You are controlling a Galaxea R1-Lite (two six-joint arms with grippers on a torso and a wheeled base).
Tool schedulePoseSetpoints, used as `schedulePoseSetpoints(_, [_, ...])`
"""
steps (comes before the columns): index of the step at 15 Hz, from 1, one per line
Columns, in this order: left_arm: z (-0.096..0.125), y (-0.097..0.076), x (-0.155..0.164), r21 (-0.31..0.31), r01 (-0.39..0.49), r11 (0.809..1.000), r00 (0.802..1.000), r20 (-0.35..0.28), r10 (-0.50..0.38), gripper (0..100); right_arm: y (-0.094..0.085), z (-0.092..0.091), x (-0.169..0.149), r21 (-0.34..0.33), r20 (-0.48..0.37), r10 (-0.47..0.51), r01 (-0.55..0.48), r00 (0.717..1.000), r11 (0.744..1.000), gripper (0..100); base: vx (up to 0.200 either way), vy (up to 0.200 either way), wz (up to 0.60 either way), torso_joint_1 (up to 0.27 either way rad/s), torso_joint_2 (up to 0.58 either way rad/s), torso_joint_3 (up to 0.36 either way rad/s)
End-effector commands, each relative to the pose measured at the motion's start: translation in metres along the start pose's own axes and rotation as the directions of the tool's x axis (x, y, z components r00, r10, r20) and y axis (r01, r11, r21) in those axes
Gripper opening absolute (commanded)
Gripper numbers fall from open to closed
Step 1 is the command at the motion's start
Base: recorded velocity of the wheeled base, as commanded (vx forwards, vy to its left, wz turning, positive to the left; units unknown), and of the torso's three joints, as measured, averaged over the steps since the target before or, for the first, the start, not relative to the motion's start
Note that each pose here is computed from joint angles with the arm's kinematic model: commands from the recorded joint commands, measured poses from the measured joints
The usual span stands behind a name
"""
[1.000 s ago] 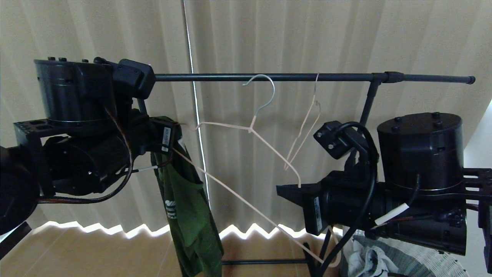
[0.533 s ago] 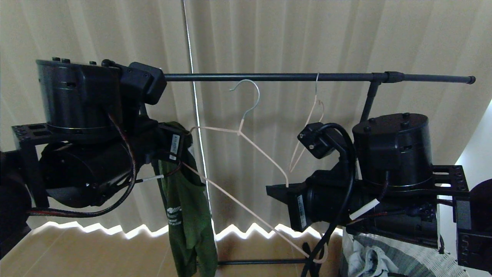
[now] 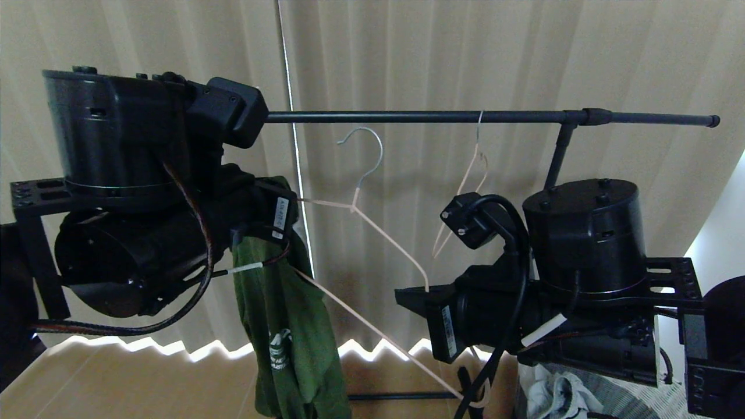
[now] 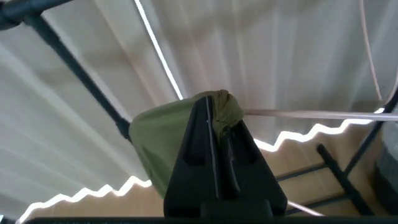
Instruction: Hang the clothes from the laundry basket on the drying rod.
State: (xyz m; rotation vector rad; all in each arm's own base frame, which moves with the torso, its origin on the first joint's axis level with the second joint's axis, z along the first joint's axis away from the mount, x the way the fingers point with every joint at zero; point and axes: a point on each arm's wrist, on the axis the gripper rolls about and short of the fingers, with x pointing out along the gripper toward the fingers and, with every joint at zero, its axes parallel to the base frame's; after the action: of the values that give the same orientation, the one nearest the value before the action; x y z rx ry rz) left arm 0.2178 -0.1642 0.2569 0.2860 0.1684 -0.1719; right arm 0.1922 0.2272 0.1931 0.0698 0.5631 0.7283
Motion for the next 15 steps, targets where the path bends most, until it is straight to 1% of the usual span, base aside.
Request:
schedulePoseSetpoints(1, [0.003, -0.004, -0.005, -0.002, 0.028, 1.0, 0.999, 0.016, -0.028, 0, 0.001, 0.001, 0.0, -0.001, 0.002, 0.003, -0.003, 1.0, 1.0, 0, 0.0, 0.0, 0.0, 0.0, 0.0, 0.0])
schedulePoseSetpoints(2, [0.006, -0.008, -0.011, -0.007, 0.07, 0.997, 0.997, 0.039, -0.07, 0, 0.001, 0.002, 0.0, -0.002, 0.007, 0.004, -0.004, 1.0, 1.0, 0, 0.0, 0.0, 0.0, 0.0, 0.0, 0.0])
schedulePoseSetpoints(3, [0.013, -0.012, -0.022, -0.011, 0.166, 0.986, 0.983, 0.086, -0.165, 0, 0.001, 0.003, 0.002, -0.002, 0.008, 0.005, -0.005, 1.0, 1.0, 0, 0.0, 0.0, 0.0, 0.0, 0.0, 0.0])
schedulePoseSetpoints(5, [0.02, -0.008, -0.036, 0.006, 0.308, 0.951, 0.941, 0.145, -0.306, 0, 0.003, 0.007, 0.002, -0.001, 0.02, 0.007, -0.007, 1.0, 1.0, 0, 0.0, 0.0, 0.0, 0.0, 0.0, 0.0])
schedulePoseSetpoints(6, [0.02, -0.009, -0.037, 0.011, 0.327, 0.945, 0.933, 0.151, -0.325, 0, 0.003, 0.008, 0.001, -0.001, 0.024, 0.006, -0.006, 1.0, 1.0, 0, 0.0, 0.0, 0.0, 0.0, 0.0, 0.0])
schedulePoseSetpoints(7, [0.018, -0.009, -0.038, 0.015, 0.335, 0.942, 0.931, 0.148, -0.333, 0, 0.002, 0.008, 0.001, -0.001, 0.024, 0.005, -0.005, 1.0, 1.0, 0, 0.0, 0.0, 0.0, 0.0, 0.0, 0.0])
schedulePoseSetpoints(11, [0.008, -0.006, -0.041, 0.021, 0.335, 0.942, 0.934, 0.123, -0.335, 0, 0.003, 0.012, -0.008, -0.003, 0.048, 0.011, -0.011, 0.999, 1.0, 0, 0.0, 0.0, 0.0, 0.0, 0.0, 0.0])
schedulePoseSetpoints(15, [0.001, -0.003, -0.047, 0.017, 0.337, 0.942, 0.936, 0.108, -0.336, 0, 0.006, 0.023, -0.02, -0.009, 0.099, 0.026, -0.025, 0.995, 1.0, 0, 0.0, 0.0, 0.0, 0.0, 0.0, 0.0])
